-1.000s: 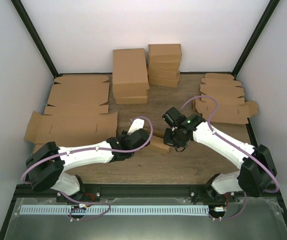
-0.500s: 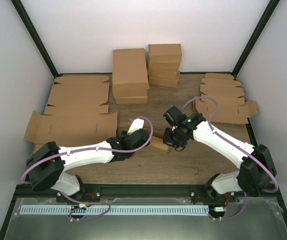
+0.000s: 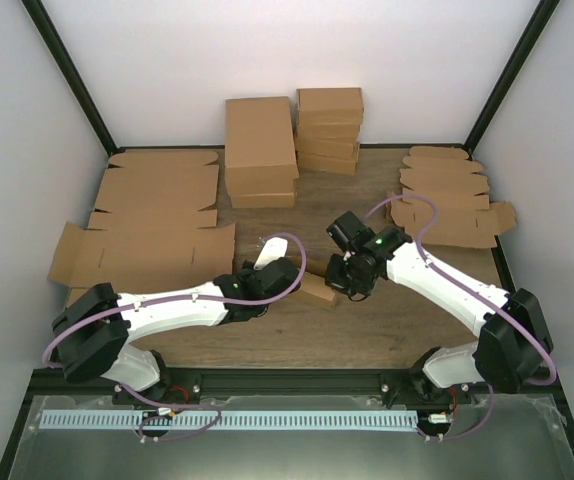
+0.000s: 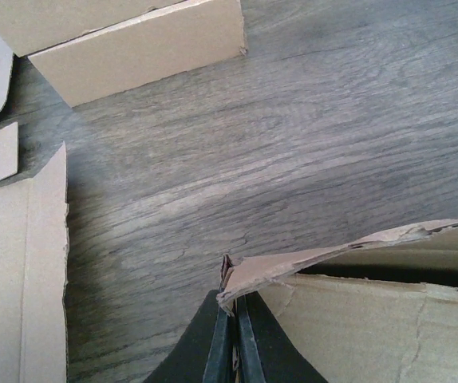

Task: Fold the paper box

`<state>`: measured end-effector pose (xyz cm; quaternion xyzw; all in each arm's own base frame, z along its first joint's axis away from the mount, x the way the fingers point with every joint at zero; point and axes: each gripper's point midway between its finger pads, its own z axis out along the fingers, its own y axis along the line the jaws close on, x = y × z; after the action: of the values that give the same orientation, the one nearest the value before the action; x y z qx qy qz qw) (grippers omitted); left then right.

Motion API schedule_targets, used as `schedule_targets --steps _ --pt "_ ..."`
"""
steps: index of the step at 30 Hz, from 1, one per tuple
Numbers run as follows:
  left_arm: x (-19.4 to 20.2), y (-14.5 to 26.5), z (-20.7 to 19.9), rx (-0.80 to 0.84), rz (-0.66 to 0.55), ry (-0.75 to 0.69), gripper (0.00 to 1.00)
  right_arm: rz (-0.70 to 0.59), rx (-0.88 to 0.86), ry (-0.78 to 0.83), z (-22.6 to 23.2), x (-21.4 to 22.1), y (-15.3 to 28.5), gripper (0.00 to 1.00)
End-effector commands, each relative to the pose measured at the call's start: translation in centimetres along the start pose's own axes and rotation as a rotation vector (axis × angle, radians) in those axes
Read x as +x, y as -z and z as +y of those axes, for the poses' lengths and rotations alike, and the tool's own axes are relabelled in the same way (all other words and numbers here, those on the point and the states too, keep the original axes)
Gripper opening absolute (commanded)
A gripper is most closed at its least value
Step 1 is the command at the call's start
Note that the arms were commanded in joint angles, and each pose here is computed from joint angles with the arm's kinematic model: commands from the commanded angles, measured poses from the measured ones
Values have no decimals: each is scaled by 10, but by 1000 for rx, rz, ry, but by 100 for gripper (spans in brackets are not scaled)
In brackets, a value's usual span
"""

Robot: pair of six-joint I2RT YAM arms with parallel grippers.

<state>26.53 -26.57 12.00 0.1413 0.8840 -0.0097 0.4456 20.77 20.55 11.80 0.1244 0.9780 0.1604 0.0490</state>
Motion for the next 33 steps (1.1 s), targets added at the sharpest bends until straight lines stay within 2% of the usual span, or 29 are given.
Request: schedule_targets --steps 1,9,17,21,27,29,30,33 --pt "3 14 -60 255 29 23 5 -27 -283 65 67 -11 6 1" --pt "-1 17 -55 235 20 18 6 -53 -115 67 21 -6 -8 2" --pt "-7 19 -56 235 17 17 5 -41 -62 64 -1 4 -19 2" --pt "-9 19 -55 228 16 13 5 -63 -63 90 2 0 -7 12" --pt "-7 18 -51 199 27 4 6 -106 -27 104 -3 -6 6 13" --pt "-7 18 -50 192 30 0 6 -117 -2 109 -7 -8 8 16" --pt "-8 18 -50 190 30 0 6 -123 8 111 -8 -9 9 21" --pt "-10 19 -49 183 31 -4 6 -140 40 111 -12 -12 15 23"
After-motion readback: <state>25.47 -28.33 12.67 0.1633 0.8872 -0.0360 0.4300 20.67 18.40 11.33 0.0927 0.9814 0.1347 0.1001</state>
